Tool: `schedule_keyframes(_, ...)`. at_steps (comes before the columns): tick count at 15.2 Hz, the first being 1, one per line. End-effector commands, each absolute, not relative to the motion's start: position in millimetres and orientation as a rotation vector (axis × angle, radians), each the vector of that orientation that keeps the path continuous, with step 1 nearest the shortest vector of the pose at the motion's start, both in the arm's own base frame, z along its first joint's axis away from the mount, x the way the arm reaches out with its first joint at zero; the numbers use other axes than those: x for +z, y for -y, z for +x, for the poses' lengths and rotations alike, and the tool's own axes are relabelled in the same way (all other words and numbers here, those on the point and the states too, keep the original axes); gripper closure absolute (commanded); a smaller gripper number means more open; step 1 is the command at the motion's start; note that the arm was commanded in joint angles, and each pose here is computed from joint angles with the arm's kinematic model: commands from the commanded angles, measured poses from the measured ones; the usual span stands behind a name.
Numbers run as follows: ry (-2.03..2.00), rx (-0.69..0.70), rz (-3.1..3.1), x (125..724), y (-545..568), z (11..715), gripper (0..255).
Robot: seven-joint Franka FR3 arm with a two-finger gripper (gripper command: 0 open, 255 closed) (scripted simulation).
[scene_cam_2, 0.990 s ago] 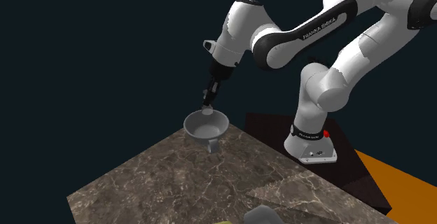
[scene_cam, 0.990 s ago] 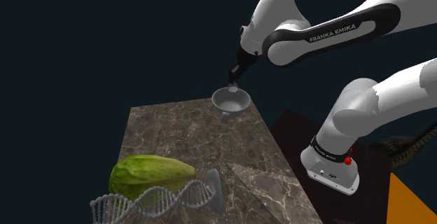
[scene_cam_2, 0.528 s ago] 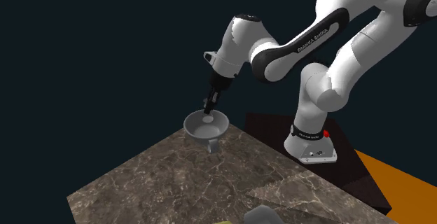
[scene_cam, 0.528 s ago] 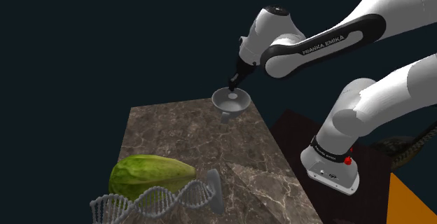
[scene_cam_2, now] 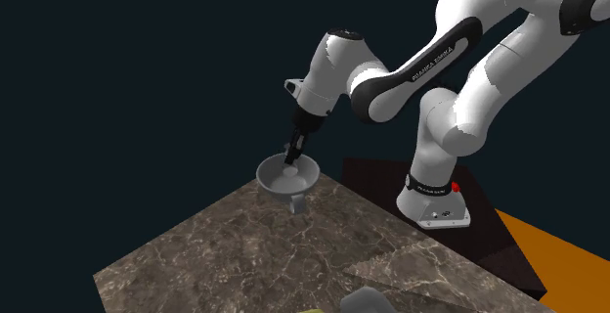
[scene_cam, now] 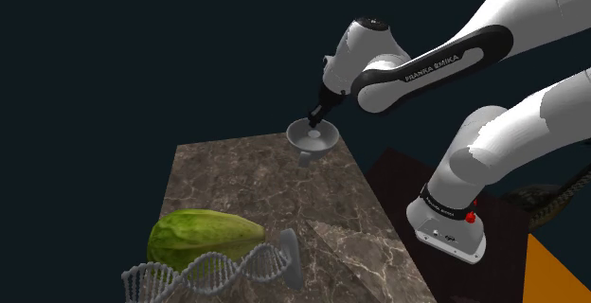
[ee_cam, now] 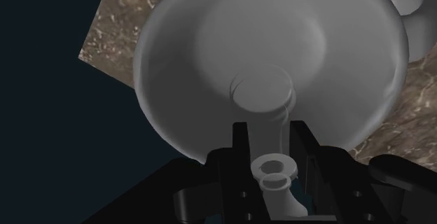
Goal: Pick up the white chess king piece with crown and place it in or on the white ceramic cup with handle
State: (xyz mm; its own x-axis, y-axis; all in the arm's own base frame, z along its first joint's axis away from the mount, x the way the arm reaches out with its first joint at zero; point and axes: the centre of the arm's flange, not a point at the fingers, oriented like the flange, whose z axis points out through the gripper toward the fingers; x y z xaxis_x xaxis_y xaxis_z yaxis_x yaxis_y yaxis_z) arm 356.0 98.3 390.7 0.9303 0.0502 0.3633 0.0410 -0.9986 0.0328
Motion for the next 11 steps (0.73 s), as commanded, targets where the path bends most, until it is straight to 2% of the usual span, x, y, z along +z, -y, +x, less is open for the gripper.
schedule_keyframes(1, -0.072, 0.578, 3.062, 390.7, -98.3, 356.0, 255)
schedule_keyframes(2, -0.072, 0.578, 3.062, 390.7, -98.3, 356.0, 255)
schedule_keyframes(3, -0.072, 0.578, 3.062, 390.7, -98.3, 356.0, 0)
schedule_keyframes(8, -0.072, 0.578, 3.062, 390.7, -98.3, 356.0, 0)
schedule_keyframes(11, -0.072, 0.578, 3.062, 427.5, -98.9, 341.6, 0)
